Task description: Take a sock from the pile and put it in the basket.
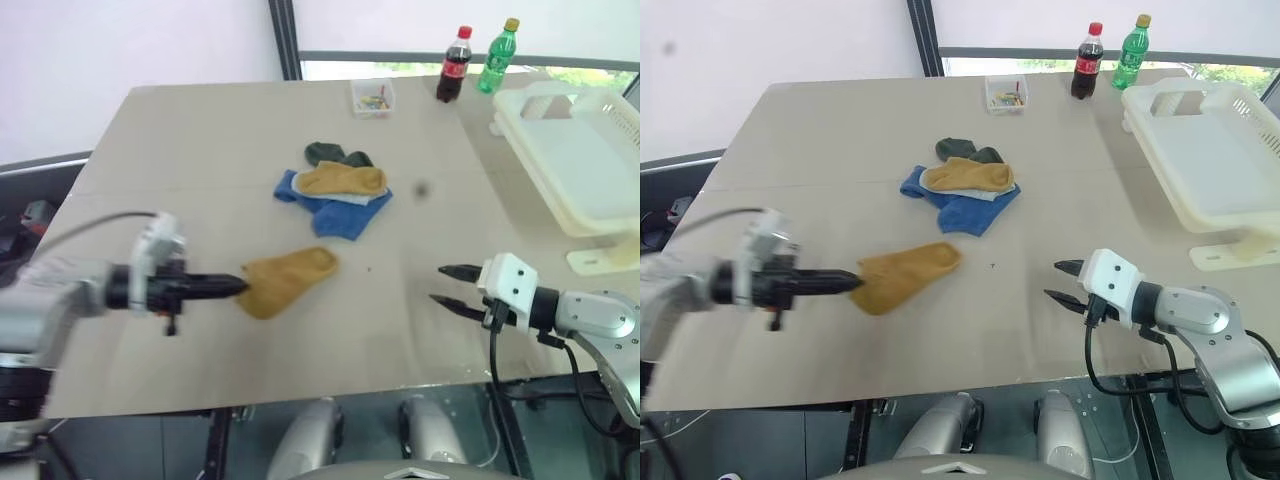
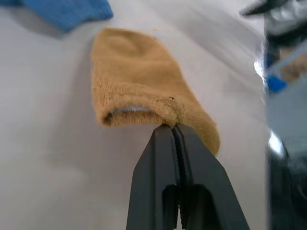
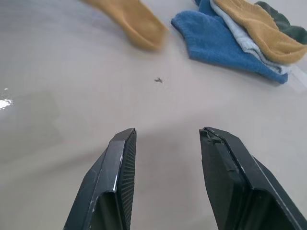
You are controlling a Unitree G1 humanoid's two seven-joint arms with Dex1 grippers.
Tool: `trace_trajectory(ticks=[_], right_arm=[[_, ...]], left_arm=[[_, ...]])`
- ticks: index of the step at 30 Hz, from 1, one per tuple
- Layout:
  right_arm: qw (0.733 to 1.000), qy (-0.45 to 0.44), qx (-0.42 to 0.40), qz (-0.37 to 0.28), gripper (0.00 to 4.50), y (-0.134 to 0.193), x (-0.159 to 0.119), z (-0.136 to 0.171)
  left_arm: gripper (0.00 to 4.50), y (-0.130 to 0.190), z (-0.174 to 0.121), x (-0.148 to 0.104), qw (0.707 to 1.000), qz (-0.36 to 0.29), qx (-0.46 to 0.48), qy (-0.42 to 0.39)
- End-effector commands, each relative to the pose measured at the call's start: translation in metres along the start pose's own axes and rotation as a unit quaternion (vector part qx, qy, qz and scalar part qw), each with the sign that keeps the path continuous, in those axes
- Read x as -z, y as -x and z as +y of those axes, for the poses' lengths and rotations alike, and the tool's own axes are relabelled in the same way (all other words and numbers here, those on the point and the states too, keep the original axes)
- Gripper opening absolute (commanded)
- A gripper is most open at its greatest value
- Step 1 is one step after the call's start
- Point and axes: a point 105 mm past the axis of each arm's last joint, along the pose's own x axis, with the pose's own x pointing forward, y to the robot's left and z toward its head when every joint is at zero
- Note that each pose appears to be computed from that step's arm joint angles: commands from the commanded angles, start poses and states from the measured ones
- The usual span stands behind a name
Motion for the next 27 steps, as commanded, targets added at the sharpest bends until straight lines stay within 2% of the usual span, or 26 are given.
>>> trace_trajectory(ticks=[1,4,7,12,15,18,20,22,25,26,27], right_arm=[[1.0,0.013,0.003,-0.022,2.17,-0.001,-0.01,-0.002],[1.0,0.008,0.005,-0.028,2.17,-0.004,-0.011,-0.004],[0.999,0.008,0.009,-0.029,2.17,-0.007,-0.012,-0.008],[0.999,0.007,0.033,-0.025,2.17,-0.004,-0.014,-0.011],[0.999,0.004,0.052,-0.013,2.17,0.005,-0.013,-0.008],[0.997,-0.006,0.074,-0.002,2.17,0.014,-0.011,-0.003],[0.996,-0.015,0.089,0.0,2.17,0.018,-0.012,0.0],[0.994,-0.025,0.102,0.003,2.17,0.021,-0.012,0.002],[0.993,-0.044,0.111,0.002,2.17,0.022,-0.014,0.007],[0.992,-0.051,0.113,0.002,2.17,0.022,-0.015,0.009],[0.992,-0.056,0.113,0.001,2.17,0.022,-0.016,0.01]], left_arm=[[0.03,0.031,-0.015,-0.048,0.999,-0.003,0.023,-0.048],[0.03,0.028,-0.018,-0.074,0.995,0.026,0.037,-0.087],[0.03,-0.01,-0.011,-0.084,0.99,0.037,0.088,-0.106],[0.03,-0.111,-0.011,-0.05,0.966,0.096,0.219,-0.093],[0.03,-0.166,-0.008,-0.027,0.961,0.113,0.235,-0.087],[0.03,-0.215,-0.014,-0.032,0.963,0.076,0.24,-0.093],[0.03,-0.236,-0.021,-0.047,0.966,0.033,0.243,-0.084],[0.03,-0.243,-0.028,-0.055,0.964,0.006,0.254,-0.079],[0.96,-0.238,-0.038,-0.063,0.961,-0.036,0.263,-0.076],[1.43,-0.232,-0.038,-0.065,0.962,-0.054,0.256,-0.079],[1.43,-0.225,-0.039,-0.068,0.962,-0.073,0.251,-0.076]])
